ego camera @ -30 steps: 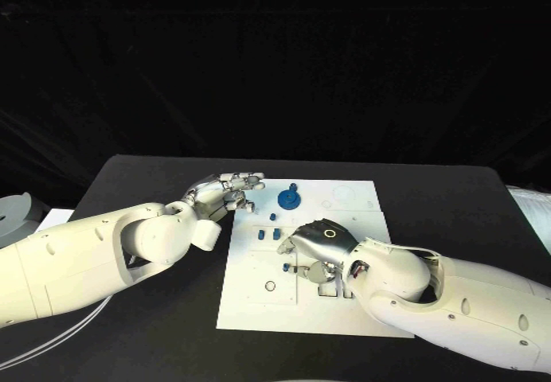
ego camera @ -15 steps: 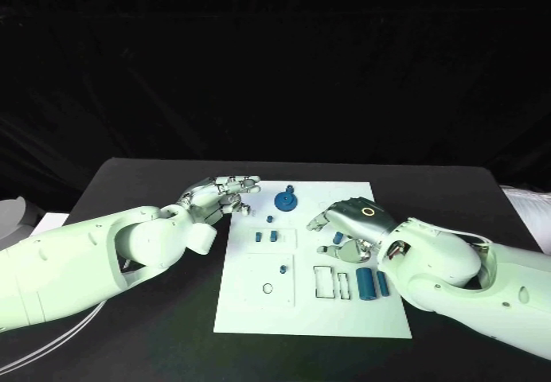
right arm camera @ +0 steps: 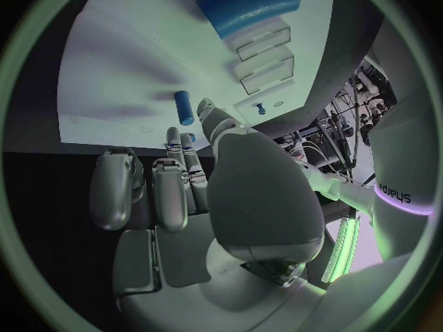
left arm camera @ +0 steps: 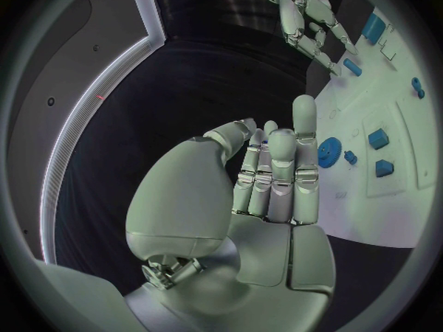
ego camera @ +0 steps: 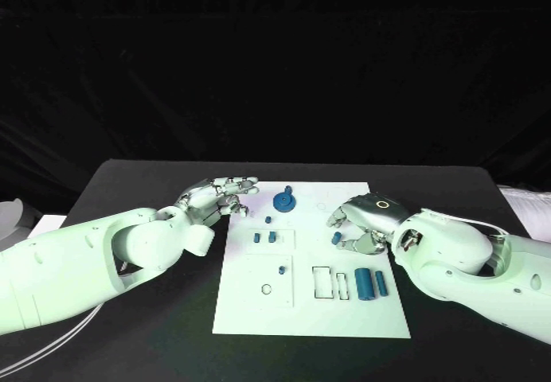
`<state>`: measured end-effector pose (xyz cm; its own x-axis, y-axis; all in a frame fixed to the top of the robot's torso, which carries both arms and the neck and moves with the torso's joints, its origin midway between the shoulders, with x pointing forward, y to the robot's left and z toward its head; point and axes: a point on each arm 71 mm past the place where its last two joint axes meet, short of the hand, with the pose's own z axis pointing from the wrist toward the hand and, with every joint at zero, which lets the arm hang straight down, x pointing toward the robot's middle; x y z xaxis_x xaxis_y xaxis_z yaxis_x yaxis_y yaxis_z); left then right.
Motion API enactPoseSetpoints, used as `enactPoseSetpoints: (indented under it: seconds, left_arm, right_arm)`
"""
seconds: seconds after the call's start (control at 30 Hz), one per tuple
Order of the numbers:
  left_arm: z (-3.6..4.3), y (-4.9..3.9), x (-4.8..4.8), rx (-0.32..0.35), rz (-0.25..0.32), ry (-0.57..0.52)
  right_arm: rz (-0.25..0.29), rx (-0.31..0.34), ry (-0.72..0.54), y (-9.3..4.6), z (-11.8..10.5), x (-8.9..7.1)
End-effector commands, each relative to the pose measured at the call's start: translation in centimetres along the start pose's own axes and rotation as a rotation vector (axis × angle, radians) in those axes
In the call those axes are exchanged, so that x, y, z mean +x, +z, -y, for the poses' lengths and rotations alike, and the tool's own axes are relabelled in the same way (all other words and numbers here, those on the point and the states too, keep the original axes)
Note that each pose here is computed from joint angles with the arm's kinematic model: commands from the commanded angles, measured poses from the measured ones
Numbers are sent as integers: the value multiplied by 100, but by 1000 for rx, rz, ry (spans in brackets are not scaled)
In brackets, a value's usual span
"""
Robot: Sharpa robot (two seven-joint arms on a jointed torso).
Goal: Assemble the parts on the task board
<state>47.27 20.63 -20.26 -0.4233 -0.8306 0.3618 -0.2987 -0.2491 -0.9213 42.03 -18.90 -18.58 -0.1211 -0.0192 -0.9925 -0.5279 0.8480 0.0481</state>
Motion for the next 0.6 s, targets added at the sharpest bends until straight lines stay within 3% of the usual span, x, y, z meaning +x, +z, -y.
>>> enactPoseSetpoints:
  seconds: [0.03, 0.6]
  left_arm:
    - [1, 2, 32, 2, -28, -3]
    - [-1, 0, 31, -2, -32, -4]
  right_arm:
    - [-32, 13, -13, 22, -2, 27]
    - [-42, 9, -48, 66, -39, 62]
